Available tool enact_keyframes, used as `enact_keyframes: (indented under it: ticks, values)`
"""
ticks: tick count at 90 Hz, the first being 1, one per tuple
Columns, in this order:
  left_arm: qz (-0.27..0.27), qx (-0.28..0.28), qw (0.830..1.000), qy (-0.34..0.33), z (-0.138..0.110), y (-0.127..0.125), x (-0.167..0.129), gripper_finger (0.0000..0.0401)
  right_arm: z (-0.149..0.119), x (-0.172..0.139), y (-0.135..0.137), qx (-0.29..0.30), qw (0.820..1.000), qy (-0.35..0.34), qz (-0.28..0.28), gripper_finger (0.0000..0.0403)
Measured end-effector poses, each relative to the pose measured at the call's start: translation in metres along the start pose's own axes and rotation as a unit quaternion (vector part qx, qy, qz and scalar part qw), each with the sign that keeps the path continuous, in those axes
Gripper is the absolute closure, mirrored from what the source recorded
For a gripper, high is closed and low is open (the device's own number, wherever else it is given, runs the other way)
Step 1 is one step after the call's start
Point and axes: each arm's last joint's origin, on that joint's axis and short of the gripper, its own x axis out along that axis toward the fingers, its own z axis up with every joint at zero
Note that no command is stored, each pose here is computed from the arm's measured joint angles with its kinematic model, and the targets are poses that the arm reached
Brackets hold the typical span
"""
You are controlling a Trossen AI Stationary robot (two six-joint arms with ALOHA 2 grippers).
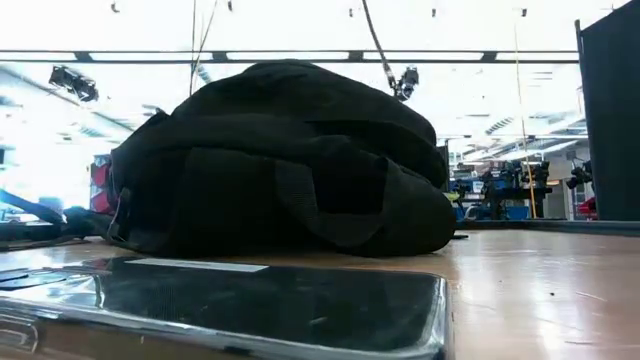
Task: Unpack backpack
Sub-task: Put the USB cable into the backpack
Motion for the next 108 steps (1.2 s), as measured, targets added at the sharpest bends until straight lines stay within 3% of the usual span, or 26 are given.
enact_keyframes:
  ticks: [24, 42, 57, 71, 108]
  values:
    - [-0.042, -0.078, 0.996, -0.001, -0.007, 0.017, 0.021, 0.0222, 0.009, 0.005, 0.0, -0.022, 0.997, -0.053, 0.055, 0.0403]
    - [-0.076, -0.132, 0.987, -0.051, -0.016, 0.028, 0.034, 0.0169, 0.011, 0.005, 0.001, -0.03, 0.995, -0.065, 0.075, 0.0403]
    - [-0.072, -0.182, 0.979, -0.062, -0.039, 0.04, 0.045, 0.0154, 0.012, 0.005, 0.001, -0.032, 0.994, -0.069, 0.081, 0.0403]
    - [-0.113, -0.243, 0.958, -0.097, -0.056, 0.054, 0.053, 0.0152, 0.012, 0.005, 0.002, -0.032, 0.994, -0.069, 0.084, 0.0403]
    - [-0.101, -0.262, 0.952, -0.121, -0.064, 0.073, 0.063, 0.0152, 0.016, 0.012, -0.019, -0.038, 0.993, -0.082, 0.074, 0.0403]
